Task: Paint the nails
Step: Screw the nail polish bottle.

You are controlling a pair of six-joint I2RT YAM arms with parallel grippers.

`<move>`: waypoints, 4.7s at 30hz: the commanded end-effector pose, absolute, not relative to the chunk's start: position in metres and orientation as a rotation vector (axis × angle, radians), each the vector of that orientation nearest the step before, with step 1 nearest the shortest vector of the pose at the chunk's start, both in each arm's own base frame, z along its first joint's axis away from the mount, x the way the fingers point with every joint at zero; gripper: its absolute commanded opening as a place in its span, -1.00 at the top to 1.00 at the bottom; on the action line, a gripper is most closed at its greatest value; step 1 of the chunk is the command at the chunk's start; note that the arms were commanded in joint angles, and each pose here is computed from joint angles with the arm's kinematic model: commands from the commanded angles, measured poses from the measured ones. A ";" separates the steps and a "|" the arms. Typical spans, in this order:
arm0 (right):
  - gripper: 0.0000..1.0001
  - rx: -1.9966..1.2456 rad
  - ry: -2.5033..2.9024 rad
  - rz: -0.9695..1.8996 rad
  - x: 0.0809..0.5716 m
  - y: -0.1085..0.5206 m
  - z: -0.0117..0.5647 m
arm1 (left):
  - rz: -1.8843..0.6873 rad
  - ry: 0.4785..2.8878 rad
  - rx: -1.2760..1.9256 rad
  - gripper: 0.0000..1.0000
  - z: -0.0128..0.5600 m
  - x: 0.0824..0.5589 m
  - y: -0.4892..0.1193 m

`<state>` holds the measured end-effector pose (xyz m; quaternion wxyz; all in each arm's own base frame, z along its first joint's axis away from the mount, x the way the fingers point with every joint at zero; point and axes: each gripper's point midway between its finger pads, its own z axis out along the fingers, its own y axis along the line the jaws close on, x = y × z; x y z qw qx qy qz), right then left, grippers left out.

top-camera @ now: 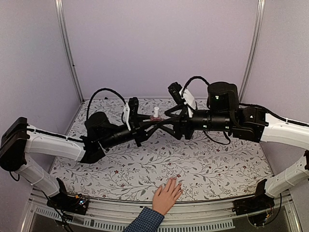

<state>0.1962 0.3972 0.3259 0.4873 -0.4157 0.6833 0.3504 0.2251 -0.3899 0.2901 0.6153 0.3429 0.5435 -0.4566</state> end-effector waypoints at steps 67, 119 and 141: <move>-0.09 -0.813 1.616 0.781 0.221 0.356 0.367 | -0.780 1.266 0.708 1.00 0.297 0.239 -0.410; 1.00 -1.323 1.511 1.113 0.159 0.397 0.335 | -1.241 1.065 0.844 1.00 0.317 0.212 -0.393; 1.00 -0.927 1.757 0.922 0.219 0.396 0.315 | -0.793 1.315 0.688 1.00 0.285 0.261 -0.408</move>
